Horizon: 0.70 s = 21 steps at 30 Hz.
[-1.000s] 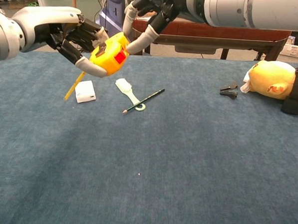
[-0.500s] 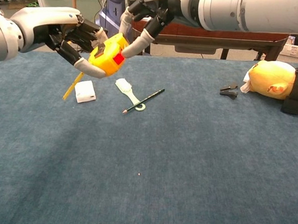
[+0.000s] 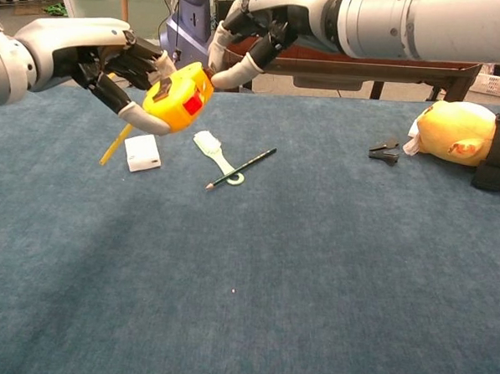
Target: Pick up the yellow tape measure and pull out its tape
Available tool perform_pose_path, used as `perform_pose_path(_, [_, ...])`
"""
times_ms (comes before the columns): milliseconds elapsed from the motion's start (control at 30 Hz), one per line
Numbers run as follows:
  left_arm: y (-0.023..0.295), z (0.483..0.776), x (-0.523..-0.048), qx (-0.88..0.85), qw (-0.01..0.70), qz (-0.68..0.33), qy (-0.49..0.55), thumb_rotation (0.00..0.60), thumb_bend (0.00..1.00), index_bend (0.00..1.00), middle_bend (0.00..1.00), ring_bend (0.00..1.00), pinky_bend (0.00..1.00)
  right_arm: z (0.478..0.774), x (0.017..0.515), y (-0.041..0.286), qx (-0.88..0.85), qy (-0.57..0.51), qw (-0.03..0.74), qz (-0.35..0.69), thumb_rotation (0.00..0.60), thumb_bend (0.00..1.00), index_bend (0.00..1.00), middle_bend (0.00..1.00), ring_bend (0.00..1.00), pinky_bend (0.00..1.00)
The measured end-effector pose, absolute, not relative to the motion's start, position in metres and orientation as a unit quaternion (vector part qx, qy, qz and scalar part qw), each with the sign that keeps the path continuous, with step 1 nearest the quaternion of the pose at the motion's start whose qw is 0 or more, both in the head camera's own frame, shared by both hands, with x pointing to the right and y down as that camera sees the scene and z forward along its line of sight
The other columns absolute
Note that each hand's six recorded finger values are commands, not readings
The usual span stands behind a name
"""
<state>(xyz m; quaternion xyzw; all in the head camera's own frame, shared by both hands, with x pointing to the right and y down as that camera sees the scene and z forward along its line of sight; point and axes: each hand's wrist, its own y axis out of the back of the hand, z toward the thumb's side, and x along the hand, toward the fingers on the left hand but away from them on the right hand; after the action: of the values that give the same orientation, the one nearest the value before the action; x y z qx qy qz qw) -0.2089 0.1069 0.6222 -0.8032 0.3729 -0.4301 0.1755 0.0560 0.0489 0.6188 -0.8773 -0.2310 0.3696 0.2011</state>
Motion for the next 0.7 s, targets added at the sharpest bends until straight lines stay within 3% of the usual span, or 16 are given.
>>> perform_pose_path(367, [0.1065,0.6233,-0.2099,-0.802,0.176,-0.433,0.372,0.6,0.11,0.48,0.45,0.26,0.14,0.6229,0.0549,0.0495,-0.877,-0.235,0.197,0.369,0.6,0.47,0.55,0.22,0.08,0.08])
perform_pose_path(700, [0.1064,0.6226,-0.2109,-0.802,0.176,-0.433,0.372,0.6,0.11,0.48,0.45,0.26,0.14,0.622,0.0538,0.0482,-0.876,-0.244,0.198,0.367,0.6,0.62,0.59,0.26,0.11,0.08])
